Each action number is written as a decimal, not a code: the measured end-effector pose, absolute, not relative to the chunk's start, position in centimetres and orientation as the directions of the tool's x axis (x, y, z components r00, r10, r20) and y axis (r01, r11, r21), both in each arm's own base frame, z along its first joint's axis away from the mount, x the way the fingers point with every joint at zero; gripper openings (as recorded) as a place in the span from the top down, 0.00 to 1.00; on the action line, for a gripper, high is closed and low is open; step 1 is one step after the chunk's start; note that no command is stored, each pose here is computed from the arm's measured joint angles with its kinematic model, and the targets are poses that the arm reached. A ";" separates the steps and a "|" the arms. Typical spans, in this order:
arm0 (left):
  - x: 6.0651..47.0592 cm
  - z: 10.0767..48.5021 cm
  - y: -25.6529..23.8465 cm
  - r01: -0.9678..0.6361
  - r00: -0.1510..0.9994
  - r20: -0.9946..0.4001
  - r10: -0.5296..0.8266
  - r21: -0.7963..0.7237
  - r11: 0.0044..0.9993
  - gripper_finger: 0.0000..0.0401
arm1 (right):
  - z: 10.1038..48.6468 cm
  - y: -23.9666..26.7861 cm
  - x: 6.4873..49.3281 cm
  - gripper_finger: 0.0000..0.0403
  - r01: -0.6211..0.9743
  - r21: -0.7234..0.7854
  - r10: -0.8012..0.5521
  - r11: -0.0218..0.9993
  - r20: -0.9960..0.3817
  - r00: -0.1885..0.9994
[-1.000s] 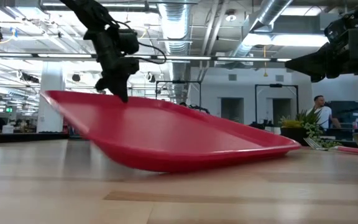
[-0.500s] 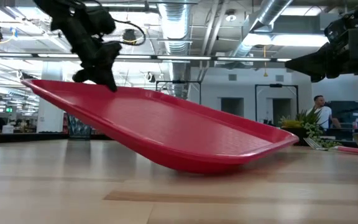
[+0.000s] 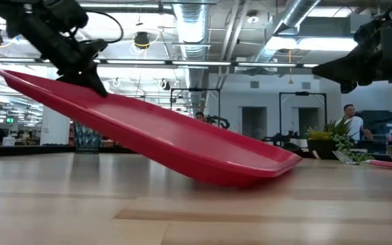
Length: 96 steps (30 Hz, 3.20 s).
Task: Pick and place plate/cup/fork/spoon on tray
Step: Prepare the red tray
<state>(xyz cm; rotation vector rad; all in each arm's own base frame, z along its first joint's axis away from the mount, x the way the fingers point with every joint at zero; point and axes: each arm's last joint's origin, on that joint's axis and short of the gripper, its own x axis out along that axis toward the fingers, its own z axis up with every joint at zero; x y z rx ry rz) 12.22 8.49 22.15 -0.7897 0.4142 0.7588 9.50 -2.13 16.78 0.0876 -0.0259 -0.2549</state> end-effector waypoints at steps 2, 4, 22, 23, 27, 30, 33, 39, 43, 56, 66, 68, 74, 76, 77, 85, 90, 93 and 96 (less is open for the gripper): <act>12.0 21.5 7.9 -0.729 0.684 -0.558 0.470 -0.520 0.444 0.97 | 16.9 -2.1 9.5 0.91 0.248 0.141 -0.253 0.958 0.024 0.967; 11.8 21.0 7.5 -0.726 0.686 -0.533 0.495 -0.539 0.427 0.97 | 17.0 -2.1 9.5 0.91 0.241 0.190 -0.253 0.952 0.040 0.967; 14.5 18.6 3.6 -0.803 0.595 -0.579 0.557 -0.406 0.436 0.96 | 16.3 -1.4 10.7 0.97 0.212 0.246 -0.205 0.946 -0.056 0.977; 14.7 18.4 3.4 -0.811 0.585 -0.587 0.560 -0.393 0.434 0.96 | 16.2 -1.4 10.7 0.96 0.216 0.245 -0.206 0.945 -0.064 0.976; 15.3 17.5 2.9 -0.835 0.547 -0.618 0.565 -0.354 0.421 0.96 | 16.1 -1.3 11.0 0.96 0.224 0.242 -0.211 0.944 -0.077 0.974; 15.7 16.7 2.5 -0.854 0.514 -0.642 0.569 -0.319 0.411 0.96 | 16.1 -1.3 11.2 0.96 0.222 0.240 -0.208 0.945 -0.080 0.975; 16.0 15.9 2.2 -0.866 0.488 -0.670 0.560 -0.289 0.408 0.96 | 16.0 -1.3 11.3 0.96 0.227 0.238 -0.210 0.944 -0.096 0.973; 16.6 14.7 1.6 -0.875 0.450 -0.715 0.535 -0.232 0.426 0.95 | 15.7 -1.3 11.5 0.96 0.234 0.234 -0.210 0.944 -0.123 0.970; 16.6 14.0 1.3 -0.875 0.423 -0.755 0.501 -0.197 0.443 0.93 | 15.6 -1.3 11.5 0.96 0.235 0.232 -0.209 0.944 -0.130 0.969; 16.2 13.1 1.0 -0.844 0.356 -0.811 0.464 -0.067 0.532 0.75 | 15.6 -1.3 11.5 0.96 0.233 0.232 -0.207 0.944 -0.133 0.969; 16.9 14.0 0.8 -0.750 0.376 -0.840 0.390 -0.028 0.661 0.64 | 15.8 -0.7 12.0 0.97 0.130 0.327 -0.076 0.936 -0.173 0.982; 16.9 14.0 0.7 -0.732 0.383 -0.852 0.358 -0.044 0.679 0.66 | 16.0 -0.2 12.4 0.97 0.110 0.344 -0.040 0.933 -0.204 0.978; 16.4 13.5 0.7 -0.729 0.356 -0.872 0.336 -0.034 0.683 0.77 | 16.7 1.4 14.4 0.97 0.138 0.365 0.018 0.921 -0.393 0.919; 16.4 13.4 0.7 -0.734 0.357 -0.871 0.338 -0.038 0.678 0.80 | 16.6 1.9 15.4 0.97 0.177 0.363 0.020 0.915 -0.479 0.878; 16.4 13.4 0.7 -0.735 0.356 -0.871 0.338 -0.038 0.677 0.81 | 16.7 2.1 16.0 0.97 0.193 0.367 0.024 0.910 -0.511 0.859; 16.4 13.4 0.7 -0.736 0.357 -0.869 0.343 -0.036 0.676 0.85 | 15.9 2.7 21.1 0.97 0.322 0.271 -0.010 0.907 -0.751 0.660; 16.3 13.4 0.7 -0.741 0.356 -0.869 0.343 -0.039 0.670 0.86 | 14.7 2.4 23.7 0.97 0.369 0.213 -0.018 0.905 -0.846 0.532; 16.3 13.4 0.7 -0.744 0.355 -0.870 0.343 -0.041 0.667 0.86 | 13.9 2.0 24.5 0.97 0.398 0.169 -0.033 0.902 -0.891 0.453; 16.3 13.3 0.6 -0.739 0.355 -0.870 0.343 -0.036 0.673 0.86 | 13.5 1.3 25.1 0.97 0.430 0.148 -0.048 0.891 -0.910 0.412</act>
